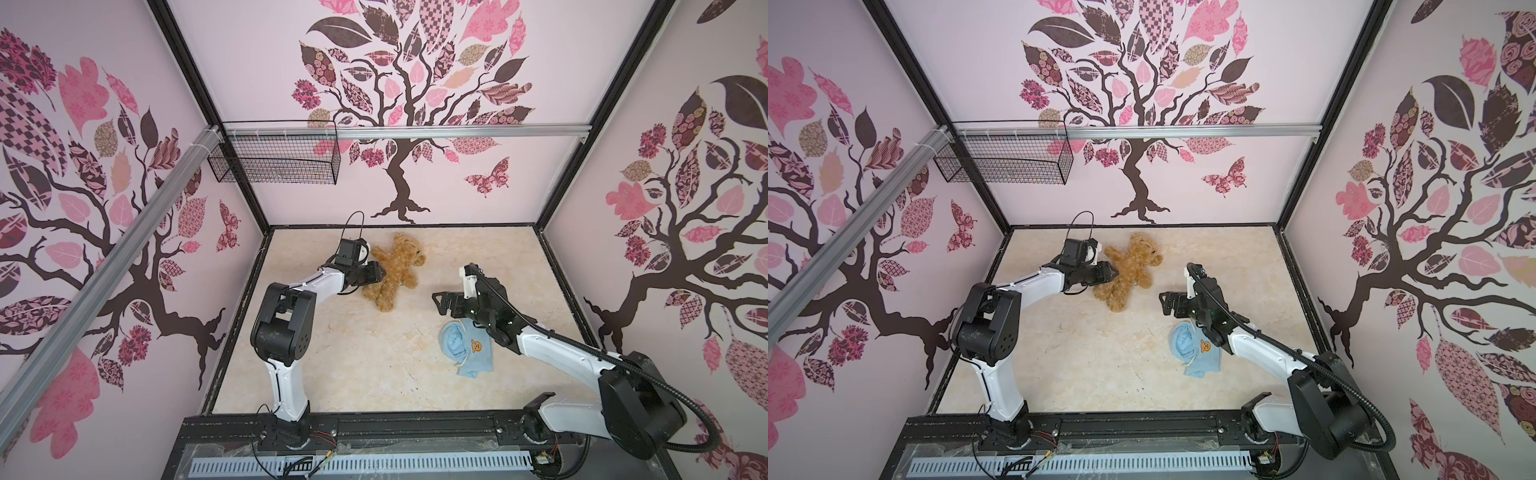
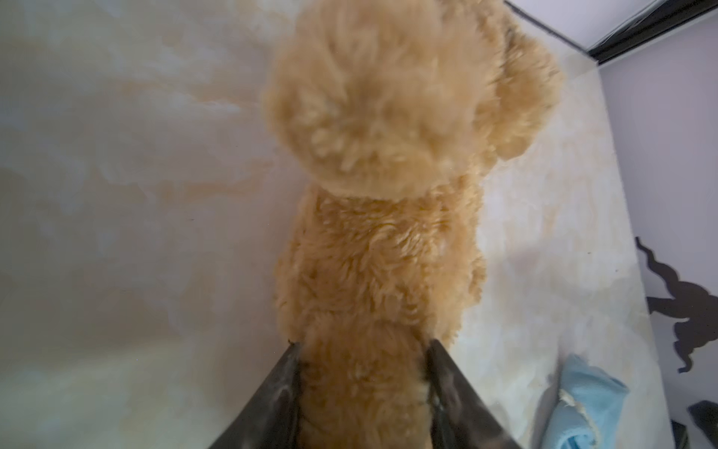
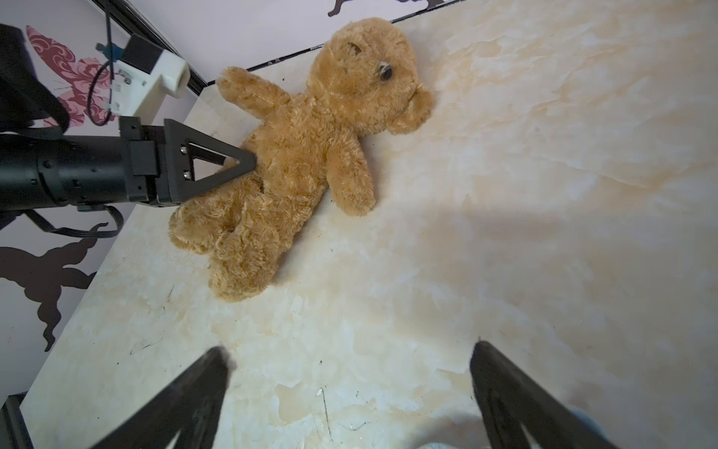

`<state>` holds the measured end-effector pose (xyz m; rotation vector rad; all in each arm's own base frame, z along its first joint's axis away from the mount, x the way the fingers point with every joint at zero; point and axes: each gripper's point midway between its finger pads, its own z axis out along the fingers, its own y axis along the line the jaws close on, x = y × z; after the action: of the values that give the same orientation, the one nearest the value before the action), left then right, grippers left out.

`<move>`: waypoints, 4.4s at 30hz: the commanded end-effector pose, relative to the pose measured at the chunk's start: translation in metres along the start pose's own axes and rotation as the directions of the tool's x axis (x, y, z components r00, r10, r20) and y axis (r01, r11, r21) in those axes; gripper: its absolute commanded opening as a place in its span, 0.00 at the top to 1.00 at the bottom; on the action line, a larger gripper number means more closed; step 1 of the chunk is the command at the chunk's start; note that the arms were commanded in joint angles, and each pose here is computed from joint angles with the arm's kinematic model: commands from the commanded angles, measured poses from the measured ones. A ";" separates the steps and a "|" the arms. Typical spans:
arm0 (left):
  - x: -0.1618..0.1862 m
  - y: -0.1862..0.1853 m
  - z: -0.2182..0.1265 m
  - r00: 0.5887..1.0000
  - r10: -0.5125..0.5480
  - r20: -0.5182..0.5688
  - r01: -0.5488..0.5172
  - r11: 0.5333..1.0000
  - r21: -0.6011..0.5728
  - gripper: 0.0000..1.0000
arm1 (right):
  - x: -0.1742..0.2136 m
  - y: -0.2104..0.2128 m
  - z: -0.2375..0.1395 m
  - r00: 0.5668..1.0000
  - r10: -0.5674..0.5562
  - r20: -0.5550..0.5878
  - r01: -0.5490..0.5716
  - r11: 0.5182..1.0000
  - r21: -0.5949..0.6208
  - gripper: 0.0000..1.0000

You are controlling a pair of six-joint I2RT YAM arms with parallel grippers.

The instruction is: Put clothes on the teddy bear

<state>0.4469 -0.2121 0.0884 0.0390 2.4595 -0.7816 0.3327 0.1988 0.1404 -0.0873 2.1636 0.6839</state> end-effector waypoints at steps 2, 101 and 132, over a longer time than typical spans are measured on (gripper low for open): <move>0.059 -0.061 -0.020 0.999 0.003 -0.040 0.004 0.987 0.162 0.50 | -0.004 -0.006 0.001 0.999 -0.032 -0.023 0.034 0.998 0.057 0.00; 0.012 -0.207 -0.149 0.989 0.098 0.111 -0.145 0.789 0.597 0.47 | -0.056 0.174 -0.042 0.854 -0.137 0.501 0.201 0.977 -0.076 0.51; 0.152 -0.111 -0.077 0.942 -0.059 -0.332 0.189 0.906 0.378 0.66 | 0.072 -0.050 -0.037 0.951 0.124 -0.284 -0.054 0.968 0.244 0.21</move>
<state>0.2567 -0.2833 0.1252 0.1685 2.5693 -1.4262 0.2967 0.1478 0.1132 0.0428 2.3755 0.4746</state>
